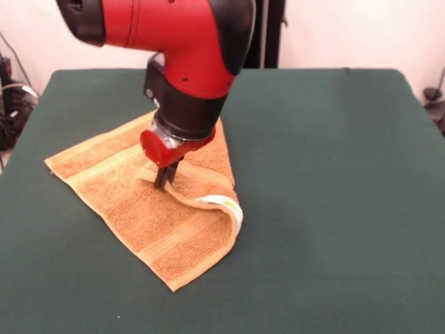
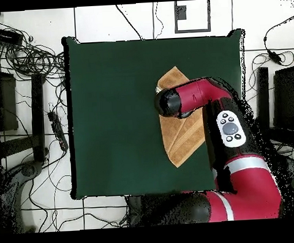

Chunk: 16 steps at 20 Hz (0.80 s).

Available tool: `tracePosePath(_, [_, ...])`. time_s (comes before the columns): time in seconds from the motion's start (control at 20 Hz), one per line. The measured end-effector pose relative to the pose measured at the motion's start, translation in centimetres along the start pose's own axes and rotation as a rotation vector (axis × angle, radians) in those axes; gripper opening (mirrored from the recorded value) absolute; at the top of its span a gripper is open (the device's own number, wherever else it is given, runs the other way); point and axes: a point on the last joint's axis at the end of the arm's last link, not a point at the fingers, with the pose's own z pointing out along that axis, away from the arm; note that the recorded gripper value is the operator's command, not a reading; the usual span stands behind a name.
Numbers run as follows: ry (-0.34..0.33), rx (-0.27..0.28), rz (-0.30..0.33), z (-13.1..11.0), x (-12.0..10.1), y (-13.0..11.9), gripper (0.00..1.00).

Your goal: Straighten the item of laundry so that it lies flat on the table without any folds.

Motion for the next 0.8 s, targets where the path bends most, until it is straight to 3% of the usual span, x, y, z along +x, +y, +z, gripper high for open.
tracePosePath(0.2, [-0.01,0.065,-0.041,-1.3,-0.6,0.8,0.0])
tracePosePath(0.4, [-0.029,0.19,-0.091,-3.1,-2.4,2.2,0.0])
tracePosePath(0.8, [-0.039,0.314,-0.053,-6.0,-5.7,6.7,0.0])
